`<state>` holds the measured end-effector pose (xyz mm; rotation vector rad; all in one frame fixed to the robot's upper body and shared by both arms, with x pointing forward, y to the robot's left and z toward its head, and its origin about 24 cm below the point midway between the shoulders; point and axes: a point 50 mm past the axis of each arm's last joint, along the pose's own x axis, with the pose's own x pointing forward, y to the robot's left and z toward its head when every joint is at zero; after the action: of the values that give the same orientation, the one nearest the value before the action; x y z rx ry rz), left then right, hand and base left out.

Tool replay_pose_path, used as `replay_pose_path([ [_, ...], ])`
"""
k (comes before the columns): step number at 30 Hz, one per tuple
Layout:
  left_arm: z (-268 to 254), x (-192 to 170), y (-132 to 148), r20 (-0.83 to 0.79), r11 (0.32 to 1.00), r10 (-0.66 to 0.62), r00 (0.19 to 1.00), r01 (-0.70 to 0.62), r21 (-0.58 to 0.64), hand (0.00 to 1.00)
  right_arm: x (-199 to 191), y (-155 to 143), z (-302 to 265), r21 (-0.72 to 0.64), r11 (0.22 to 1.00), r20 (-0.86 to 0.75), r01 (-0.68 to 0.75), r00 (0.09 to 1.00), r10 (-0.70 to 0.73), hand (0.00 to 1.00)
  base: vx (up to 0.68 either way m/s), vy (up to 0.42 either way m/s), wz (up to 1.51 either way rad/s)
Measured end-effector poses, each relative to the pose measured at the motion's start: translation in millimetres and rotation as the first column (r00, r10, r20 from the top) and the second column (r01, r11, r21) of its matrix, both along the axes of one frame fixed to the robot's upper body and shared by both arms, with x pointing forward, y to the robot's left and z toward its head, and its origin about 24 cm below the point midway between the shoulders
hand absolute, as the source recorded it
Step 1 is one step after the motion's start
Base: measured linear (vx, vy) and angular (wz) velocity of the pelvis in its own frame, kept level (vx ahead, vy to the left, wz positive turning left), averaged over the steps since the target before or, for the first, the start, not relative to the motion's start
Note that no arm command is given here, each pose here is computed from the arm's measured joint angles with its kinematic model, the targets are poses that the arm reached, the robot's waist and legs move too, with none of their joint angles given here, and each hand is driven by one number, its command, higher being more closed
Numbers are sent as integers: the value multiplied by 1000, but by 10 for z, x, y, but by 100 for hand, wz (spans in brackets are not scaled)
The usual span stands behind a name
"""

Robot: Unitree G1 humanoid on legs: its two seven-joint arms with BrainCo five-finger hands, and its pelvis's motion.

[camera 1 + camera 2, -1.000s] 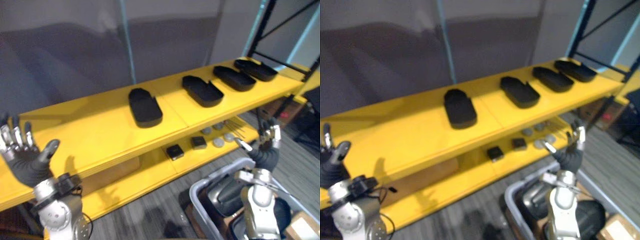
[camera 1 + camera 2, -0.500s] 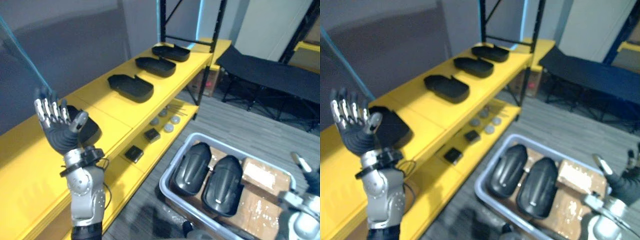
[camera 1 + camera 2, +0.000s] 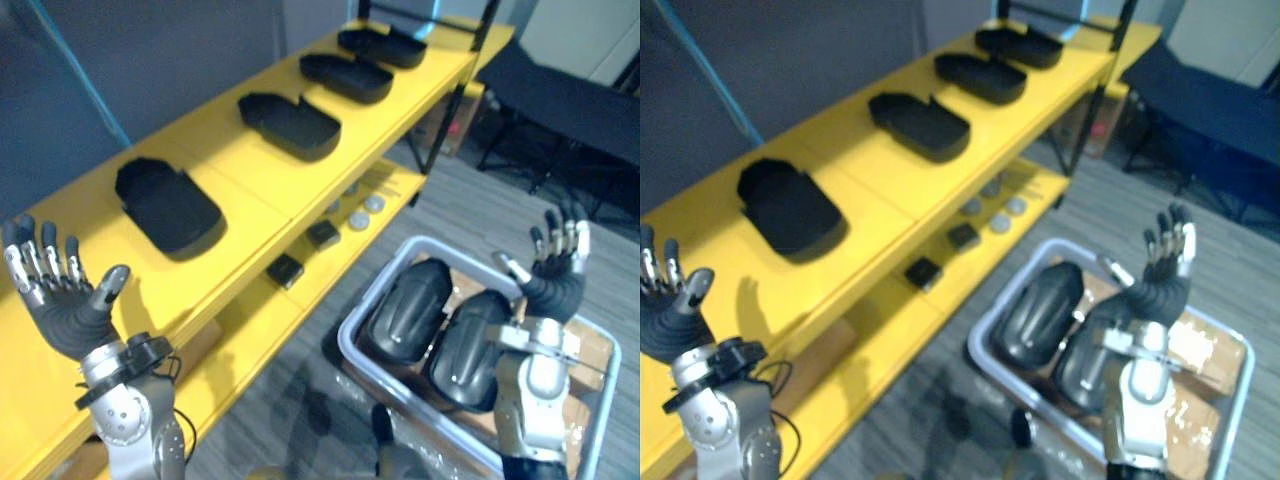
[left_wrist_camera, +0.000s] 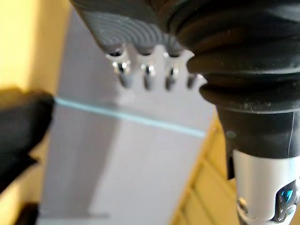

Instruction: Walk over and take plastic housings, then place them on the shelf

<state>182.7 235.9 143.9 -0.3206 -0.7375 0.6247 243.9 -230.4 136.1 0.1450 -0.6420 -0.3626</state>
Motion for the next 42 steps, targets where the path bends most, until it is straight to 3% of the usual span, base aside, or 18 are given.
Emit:
replay_pose_path([
  [4,172,155,-171,143,998,-41,989,48,-45,0,174,81,251,32,999,111,-10,994,7,0,-121,-5,30],
  [9,175,219,-375,153,989,-127,980,136,-51,0,101,196,210,15,1000,94,-14,995,13,0,-37,-22,18],
  [13,203,226,-533,138,969,-246,959,241,57,0,-242,97,-19,74,995,22,72,997,-74,0,-1,125,-7],
  [18,239,170,-527,108,935,-321,941,297,193,0,-518,17,-417,70,991,-157,113,982,-101,0,-183,259,-108],
  [28,116,283,-372,16,960,-258,966,255,114,0,-429,28,-426,4,995,-169,101,981,-99,0,-79,42,-96],
  [39,167,178,-318,100,980,-192,976,185,76,0,-414,-49,-549,13,995,-252,94,964,-88,0,-71,-127,-54],
  [42,8,155,-295,18,980,-191,981,190,59,0,-320,-83,-529,20,997,-262,77,963,-69,0,-74,-161,-69],
])
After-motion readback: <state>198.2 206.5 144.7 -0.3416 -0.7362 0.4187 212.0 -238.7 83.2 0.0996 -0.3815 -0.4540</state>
